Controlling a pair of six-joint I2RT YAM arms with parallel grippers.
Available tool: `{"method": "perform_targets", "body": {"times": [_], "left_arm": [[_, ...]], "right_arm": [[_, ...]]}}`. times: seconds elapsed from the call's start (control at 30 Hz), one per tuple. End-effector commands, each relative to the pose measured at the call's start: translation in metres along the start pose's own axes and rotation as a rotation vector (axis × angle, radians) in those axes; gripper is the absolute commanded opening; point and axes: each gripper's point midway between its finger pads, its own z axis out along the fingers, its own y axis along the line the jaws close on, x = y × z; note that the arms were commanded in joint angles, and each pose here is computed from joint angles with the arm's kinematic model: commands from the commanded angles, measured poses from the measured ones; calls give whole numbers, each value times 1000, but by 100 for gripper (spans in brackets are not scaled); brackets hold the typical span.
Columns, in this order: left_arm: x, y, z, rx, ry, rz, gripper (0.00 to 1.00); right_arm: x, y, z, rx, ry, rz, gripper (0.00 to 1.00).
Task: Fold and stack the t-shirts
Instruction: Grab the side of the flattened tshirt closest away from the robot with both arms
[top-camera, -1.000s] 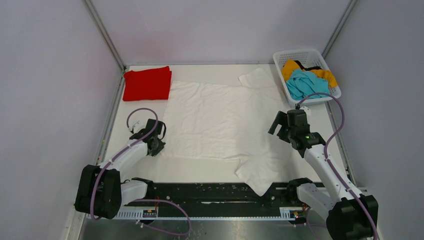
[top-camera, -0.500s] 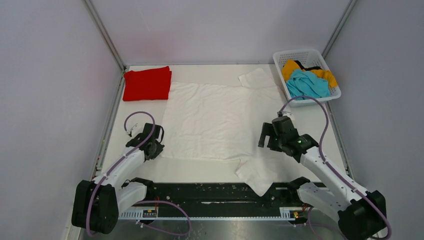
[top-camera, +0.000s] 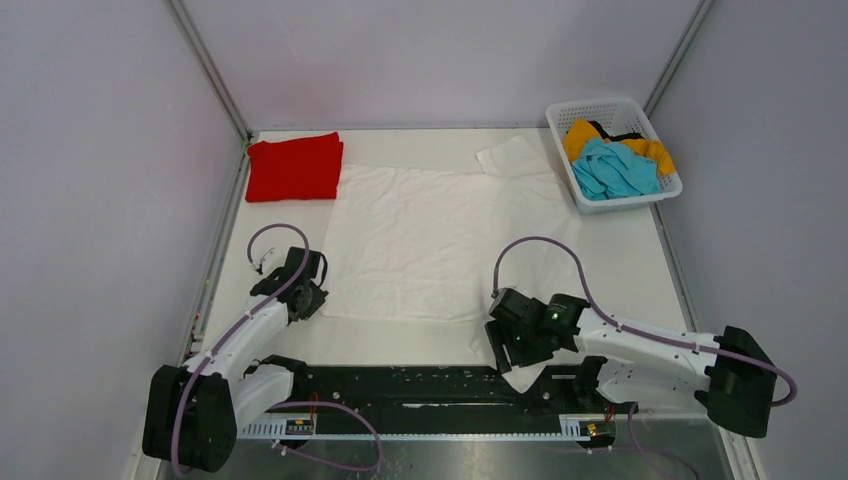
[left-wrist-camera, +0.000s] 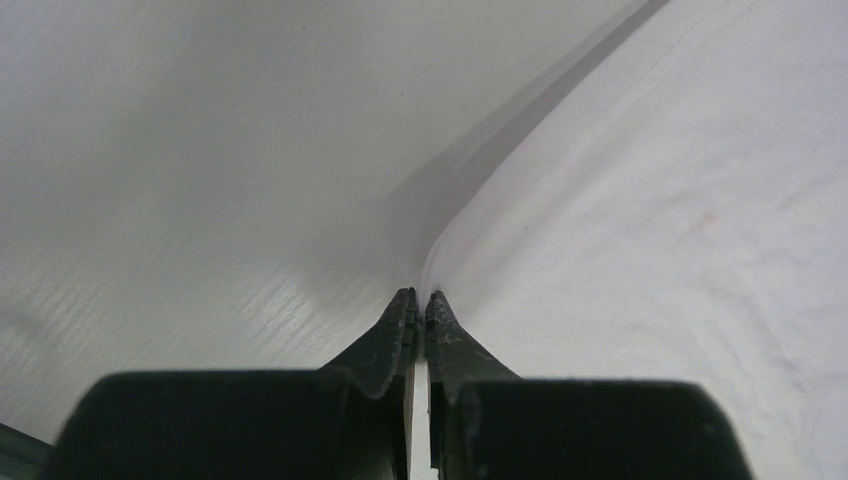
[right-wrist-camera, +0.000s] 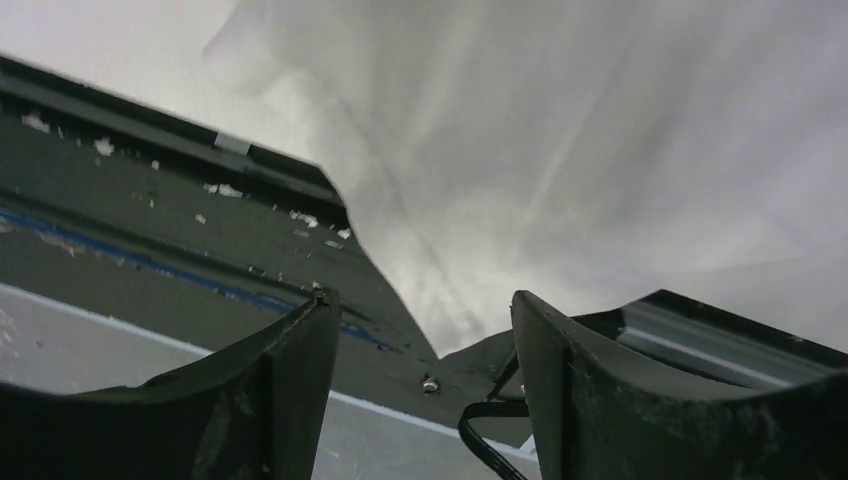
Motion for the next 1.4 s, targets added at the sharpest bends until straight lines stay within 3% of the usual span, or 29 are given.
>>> {"method": "perform_targets", "body": {"times": [0.0,0.2,0.33,0.4,0.63,0.73,0.93,1.2,1.37], "left_arm": [[-5,-2,-1,17,-22,0,0],[-5,-2,-4,21,-22,-7,0],[-5,4,-9,13,-31,-21,0],[-2,8,-14,15,-17,-31,0],[11,39,-35,-18,1,-125,0],[23,38,-39,40,29,-181,0],[31,35,-43,85,61,-245,0],[-6,18,-66,161,-59,-284,0],[-16,-25,-74,296,-32,-235,0]], "right_arm": [[25,20,9,-58,116,-53,70],[34,11,31,46,179,-76,61],[41,-10,31,150,196,-48,14],[42,-11,25,144,191,-48,1],[63,9,-18,-41,255,-88,0],[77,15,-31,-101,305,-94,0],[88,12,-42,-96,327,-129,0],[14,-2,-40,92,-12,-98,0],[-32,-14,-58,111,-197,-23,0]]}}
